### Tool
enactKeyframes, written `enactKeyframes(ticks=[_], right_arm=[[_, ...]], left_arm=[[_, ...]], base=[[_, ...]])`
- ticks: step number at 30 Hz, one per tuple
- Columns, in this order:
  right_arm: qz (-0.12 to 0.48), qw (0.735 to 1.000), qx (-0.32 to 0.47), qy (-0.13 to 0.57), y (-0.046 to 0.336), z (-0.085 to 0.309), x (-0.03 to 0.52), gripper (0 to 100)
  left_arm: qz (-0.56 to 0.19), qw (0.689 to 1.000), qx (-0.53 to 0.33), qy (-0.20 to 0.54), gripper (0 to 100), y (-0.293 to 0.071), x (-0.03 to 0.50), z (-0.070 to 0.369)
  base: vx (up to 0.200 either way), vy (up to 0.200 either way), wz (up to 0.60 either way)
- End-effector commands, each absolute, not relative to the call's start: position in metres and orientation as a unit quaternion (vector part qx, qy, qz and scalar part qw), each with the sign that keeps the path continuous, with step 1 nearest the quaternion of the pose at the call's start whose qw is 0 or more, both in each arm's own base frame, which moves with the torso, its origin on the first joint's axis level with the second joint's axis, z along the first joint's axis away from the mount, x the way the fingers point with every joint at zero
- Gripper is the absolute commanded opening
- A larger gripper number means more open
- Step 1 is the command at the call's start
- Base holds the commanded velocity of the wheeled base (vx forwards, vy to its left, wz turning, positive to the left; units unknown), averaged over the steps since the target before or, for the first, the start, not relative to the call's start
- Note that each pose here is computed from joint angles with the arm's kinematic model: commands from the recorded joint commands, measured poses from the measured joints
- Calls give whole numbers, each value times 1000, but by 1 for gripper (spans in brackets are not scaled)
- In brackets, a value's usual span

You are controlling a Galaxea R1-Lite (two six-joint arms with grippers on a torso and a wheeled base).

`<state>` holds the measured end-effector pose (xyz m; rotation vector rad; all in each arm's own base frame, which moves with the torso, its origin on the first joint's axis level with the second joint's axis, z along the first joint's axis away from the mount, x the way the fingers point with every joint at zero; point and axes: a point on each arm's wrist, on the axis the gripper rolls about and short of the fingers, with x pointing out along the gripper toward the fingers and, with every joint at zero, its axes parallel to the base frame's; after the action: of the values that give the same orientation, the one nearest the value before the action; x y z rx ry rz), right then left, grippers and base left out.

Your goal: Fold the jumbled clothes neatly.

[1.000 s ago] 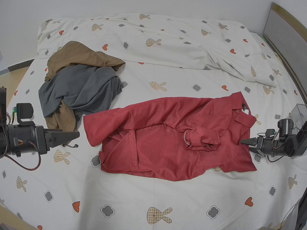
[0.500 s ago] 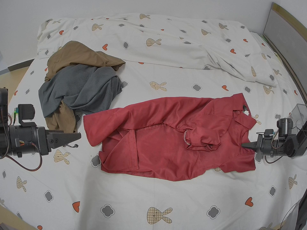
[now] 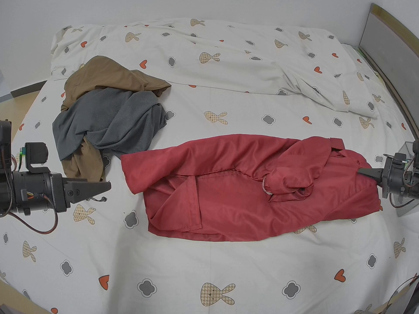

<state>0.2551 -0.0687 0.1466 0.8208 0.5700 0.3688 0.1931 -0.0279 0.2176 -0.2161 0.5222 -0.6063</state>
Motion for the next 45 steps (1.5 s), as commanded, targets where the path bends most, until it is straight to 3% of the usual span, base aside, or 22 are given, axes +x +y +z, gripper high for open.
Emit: enactKeyframes(ticks=[1,9,14,15,23,33,41,45], right_arm=[[176,889,369,207,-60,203,201,0],[184,894,360,196,-54,213,193,0],[167,874,385,243,-63,186,216,0],[160,870,391,254,-66,178,220,100],[143,861,384,301,-80,140,238,100],[153,854,343,360,-67,97,215,100],[191,859,275,387,-58,73,199,100],[229,847,260,403,-38,73,198,100]], left_arm=[[-295,914,-106,256,100,-28,194,217],[-300,913,-105,257,100,-31,194,217],[-301,912,-105,259,100,-31,194,216],[-301,912,-105,259,100,-31,194,216],[-302,911,-105,260,100,-32,194,216],[-307,908,-105,266,100,-34,193,213],[-307,908,-104,266,100,-34,193,213],[-307,908,-104,267,100,-34,194,212]], base=[[0,0,0],[0,0,0],[0,0,0],[0,0,0],[0,0,0],[0,0,0],[0,0,0],[0,0,0]])
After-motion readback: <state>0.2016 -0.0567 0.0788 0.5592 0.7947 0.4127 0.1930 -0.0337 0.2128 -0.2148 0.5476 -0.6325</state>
